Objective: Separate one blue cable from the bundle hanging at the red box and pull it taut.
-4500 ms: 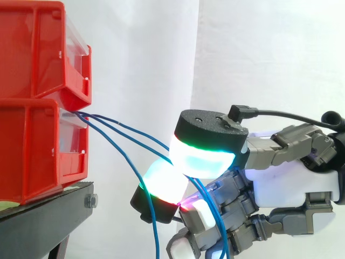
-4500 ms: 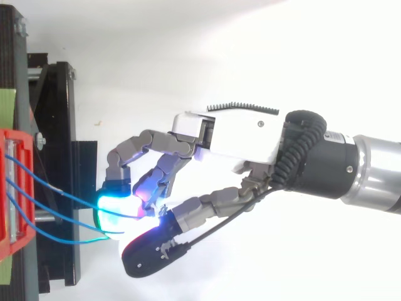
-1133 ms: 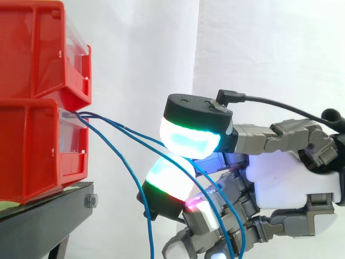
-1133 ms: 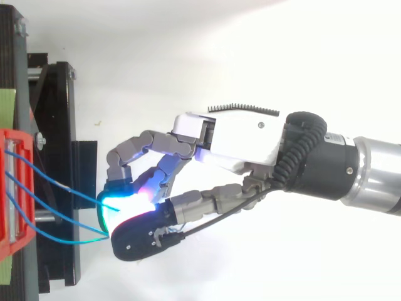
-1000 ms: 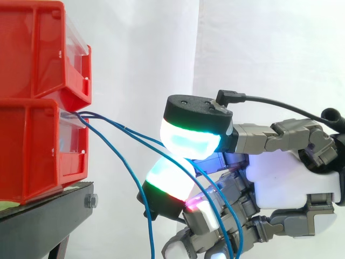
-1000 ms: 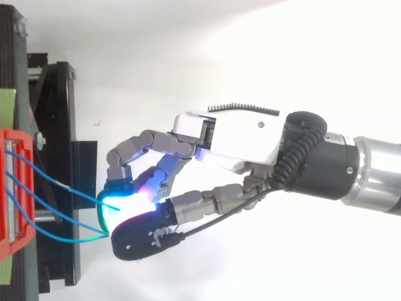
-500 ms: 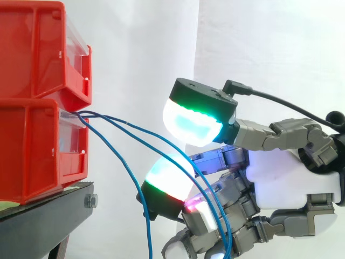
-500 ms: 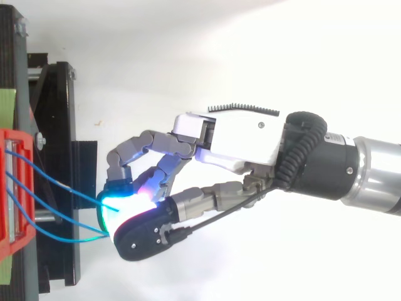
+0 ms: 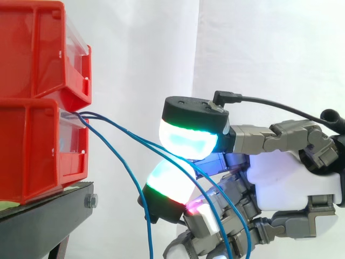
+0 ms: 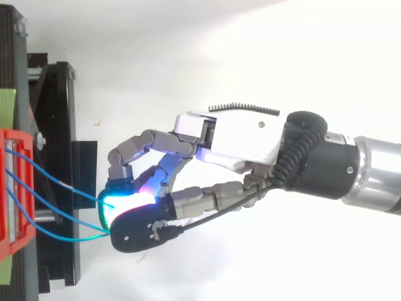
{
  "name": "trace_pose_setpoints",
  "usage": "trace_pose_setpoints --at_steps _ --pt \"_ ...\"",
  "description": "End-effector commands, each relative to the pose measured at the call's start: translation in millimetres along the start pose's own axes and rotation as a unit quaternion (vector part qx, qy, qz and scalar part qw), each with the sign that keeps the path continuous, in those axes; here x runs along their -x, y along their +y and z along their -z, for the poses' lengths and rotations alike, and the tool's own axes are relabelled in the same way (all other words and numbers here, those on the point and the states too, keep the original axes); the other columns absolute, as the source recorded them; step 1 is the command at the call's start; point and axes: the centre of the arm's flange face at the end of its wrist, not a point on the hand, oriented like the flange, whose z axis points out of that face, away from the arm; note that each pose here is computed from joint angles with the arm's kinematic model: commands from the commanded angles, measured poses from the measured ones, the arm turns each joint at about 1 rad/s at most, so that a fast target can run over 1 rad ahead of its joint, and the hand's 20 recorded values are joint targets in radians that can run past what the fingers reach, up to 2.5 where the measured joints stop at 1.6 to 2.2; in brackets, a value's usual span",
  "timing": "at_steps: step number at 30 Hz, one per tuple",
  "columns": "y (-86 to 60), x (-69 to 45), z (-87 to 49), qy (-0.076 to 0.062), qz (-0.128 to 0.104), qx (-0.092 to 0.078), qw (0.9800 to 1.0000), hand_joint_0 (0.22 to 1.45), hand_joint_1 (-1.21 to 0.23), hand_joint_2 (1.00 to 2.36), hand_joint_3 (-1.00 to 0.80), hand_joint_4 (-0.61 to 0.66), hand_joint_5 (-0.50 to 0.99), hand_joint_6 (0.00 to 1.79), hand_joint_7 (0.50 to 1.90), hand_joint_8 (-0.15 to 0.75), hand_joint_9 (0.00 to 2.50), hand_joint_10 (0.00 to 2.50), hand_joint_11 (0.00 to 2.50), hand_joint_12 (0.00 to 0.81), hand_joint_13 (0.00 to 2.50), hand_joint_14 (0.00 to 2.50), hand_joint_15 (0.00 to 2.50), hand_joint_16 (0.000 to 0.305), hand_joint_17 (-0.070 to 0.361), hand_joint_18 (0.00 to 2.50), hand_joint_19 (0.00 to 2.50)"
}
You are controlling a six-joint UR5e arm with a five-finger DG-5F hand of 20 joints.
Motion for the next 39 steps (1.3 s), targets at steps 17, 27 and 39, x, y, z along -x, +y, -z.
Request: trace_pose_setpoints --at_steps 17,27,39 --pt "-1.6 2.1 1.3 -0.001 0.001 -0.008 1.0000 0.69 -0.77 1.02 -0.25 0.13 -0.20 0.85 1.16 0.329 0.96 0.02 0.92 0.405 0.72 0.02 0.53 0.050 0.112 0.74 0.61" --pt "-8.0 14.4 7.3 -0.004 -0.002 -0.042 0.9991 0.70 -0.79 1.01 -0.29 0.11 -0.20 0.85 1.15 0.279 0.63 0.01 0.39 0.348 0.39 0.01 0.16 0.045 0.102 0.53 0.37" --pt "-8.4 16.6 7.3 -0.005 -0.001 -0.044 0.9990 0.69 -0.79 1.02 -0.26 0.10 -0.20 0.84 1.16 0.303 0.74 0.02 0.56 0.332 0.43 0.01 0.19 0.041 0.093 0.50 0.32"
